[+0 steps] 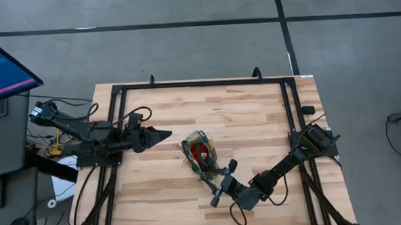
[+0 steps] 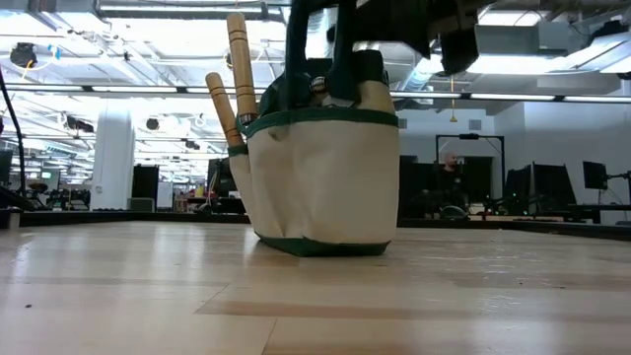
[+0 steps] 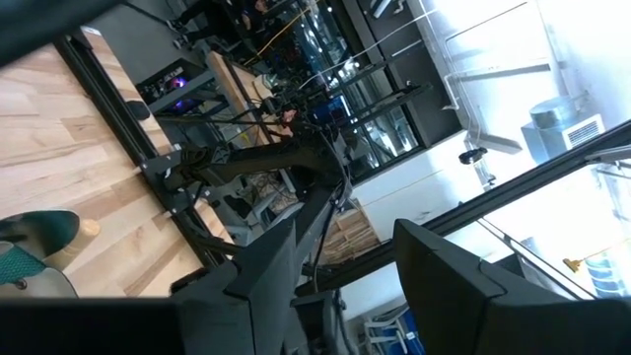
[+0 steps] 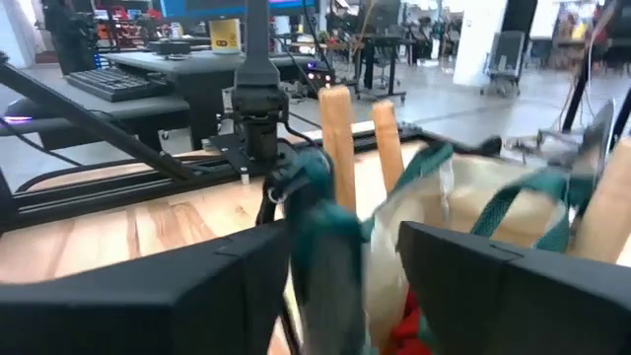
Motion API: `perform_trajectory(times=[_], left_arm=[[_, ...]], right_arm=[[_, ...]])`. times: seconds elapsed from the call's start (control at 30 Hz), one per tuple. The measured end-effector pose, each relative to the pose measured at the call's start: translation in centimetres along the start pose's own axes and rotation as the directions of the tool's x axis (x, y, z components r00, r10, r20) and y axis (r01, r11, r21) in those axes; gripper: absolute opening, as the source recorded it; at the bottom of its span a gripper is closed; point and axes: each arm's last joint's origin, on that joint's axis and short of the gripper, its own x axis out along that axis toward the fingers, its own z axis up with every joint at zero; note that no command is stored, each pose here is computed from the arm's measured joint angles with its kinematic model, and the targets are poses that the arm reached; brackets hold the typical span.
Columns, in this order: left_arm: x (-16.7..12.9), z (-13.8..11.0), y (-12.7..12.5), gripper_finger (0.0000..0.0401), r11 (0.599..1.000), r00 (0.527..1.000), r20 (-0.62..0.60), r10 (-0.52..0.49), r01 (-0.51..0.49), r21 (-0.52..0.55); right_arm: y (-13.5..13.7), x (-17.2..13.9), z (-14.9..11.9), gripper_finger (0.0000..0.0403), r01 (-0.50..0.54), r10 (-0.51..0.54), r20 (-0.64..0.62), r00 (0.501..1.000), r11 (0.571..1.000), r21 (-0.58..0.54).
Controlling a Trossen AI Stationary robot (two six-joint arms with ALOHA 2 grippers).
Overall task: Pick & Place Garden tools in Gardening bag
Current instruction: Put the shear cutter into the gardening bag, then return to Home Position
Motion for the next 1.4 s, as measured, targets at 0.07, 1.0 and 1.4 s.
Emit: perform_trajectory(times=[0.07,1.0,1.4], left_arm=[[0.0,0.0,0.0,0.0172,1.000,1.000,0.000,0.000,0.000,0.000],[0.0,-0.1,-0.1,0.0172,0.999,0.999,-0.031,-0.023,0.024,0.046],[0.0,-0.1,-0.1,0.0172,0.998,0.999,-0.030,-0.023,0.024,0.054]], right_arm=[[0.2,-0.3,0.7,0.0205,-0.010,0.010,0.016,1.000,0.999,-0.035],[-0.8,-7.4,11.2,0.0243,-0.242,0.249,0.107,0.963,0.967,-0.074],[1.8,-9.6,4.4,0.0142,-0.344,0.364,-0.072,0.929,0.917,0.203]])
